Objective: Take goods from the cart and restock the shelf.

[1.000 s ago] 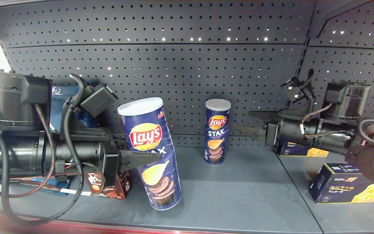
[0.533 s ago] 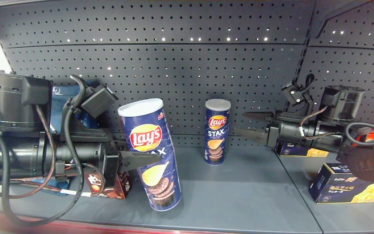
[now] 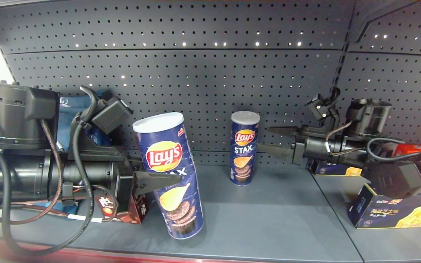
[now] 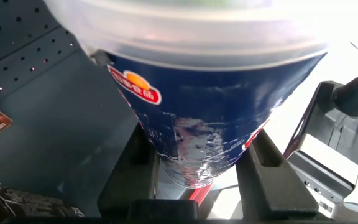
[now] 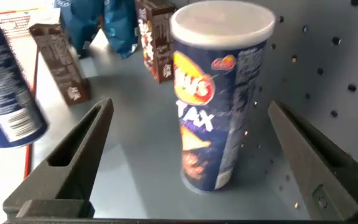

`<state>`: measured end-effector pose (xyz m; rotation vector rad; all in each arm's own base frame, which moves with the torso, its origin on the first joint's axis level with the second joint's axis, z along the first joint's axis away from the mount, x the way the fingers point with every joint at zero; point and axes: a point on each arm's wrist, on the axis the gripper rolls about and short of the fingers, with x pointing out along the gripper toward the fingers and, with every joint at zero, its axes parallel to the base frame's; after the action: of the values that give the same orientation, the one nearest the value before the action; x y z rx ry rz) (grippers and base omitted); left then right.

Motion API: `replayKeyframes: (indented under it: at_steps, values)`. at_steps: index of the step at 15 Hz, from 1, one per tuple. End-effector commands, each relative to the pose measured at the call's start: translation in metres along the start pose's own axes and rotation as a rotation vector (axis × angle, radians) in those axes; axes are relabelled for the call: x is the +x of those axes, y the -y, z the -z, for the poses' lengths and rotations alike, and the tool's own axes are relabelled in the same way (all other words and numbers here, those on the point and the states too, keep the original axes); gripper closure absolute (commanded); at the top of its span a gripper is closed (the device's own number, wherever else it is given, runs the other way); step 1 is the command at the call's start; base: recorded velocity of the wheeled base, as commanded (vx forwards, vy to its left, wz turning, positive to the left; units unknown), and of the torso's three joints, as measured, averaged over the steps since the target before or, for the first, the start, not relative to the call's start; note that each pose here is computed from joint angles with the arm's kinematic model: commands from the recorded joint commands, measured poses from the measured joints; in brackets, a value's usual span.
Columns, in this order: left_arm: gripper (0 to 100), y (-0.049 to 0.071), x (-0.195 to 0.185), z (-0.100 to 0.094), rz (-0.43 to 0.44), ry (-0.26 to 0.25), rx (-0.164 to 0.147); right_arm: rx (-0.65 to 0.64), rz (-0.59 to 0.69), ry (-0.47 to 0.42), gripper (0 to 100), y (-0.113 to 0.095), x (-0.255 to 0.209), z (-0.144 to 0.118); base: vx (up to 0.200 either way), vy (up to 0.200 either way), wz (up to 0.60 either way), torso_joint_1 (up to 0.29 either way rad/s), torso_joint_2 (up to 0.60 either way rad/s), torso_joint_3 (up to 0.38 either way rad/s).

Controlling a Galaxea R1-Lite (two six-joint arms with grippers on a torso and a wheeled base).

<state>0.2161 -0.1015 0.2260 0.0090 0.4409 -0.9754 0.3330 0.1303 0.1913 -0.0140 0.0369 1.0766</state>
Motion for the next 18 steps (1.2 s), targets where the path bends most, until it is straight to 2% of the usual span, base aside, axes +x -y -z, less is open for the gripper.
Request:
replayKeyframes:
  at_steps: [1, 10, 18]
  values:
    - [100, 0.000, 0.000, -0.002, 0.000, 0.007, 0.004, 0.006, -0.001, -0.007, 0, 0.012, 0.013, 0.009, 0.000, 0.000, 0.00, 0.000, 0.00, 0.000]
    - [100, 0.000, -0.001, -0.004, -0.002, 0.015, 0.008, 0.042, -0.026, -0.044, 0, 0.032, 0.039, 0.047, 0.000, 0.000, 0.00, 0.000, 0.00, 0.000]
    - [100, -0.001, 0.000, -0.003, -0.002, 0.011, 0.004, 0.066, -0.055, -0.072, 0, 0.035, 0.051, 0.071, 0.000, 0.000, 0.00, 0.000, 0.00, 0.000]
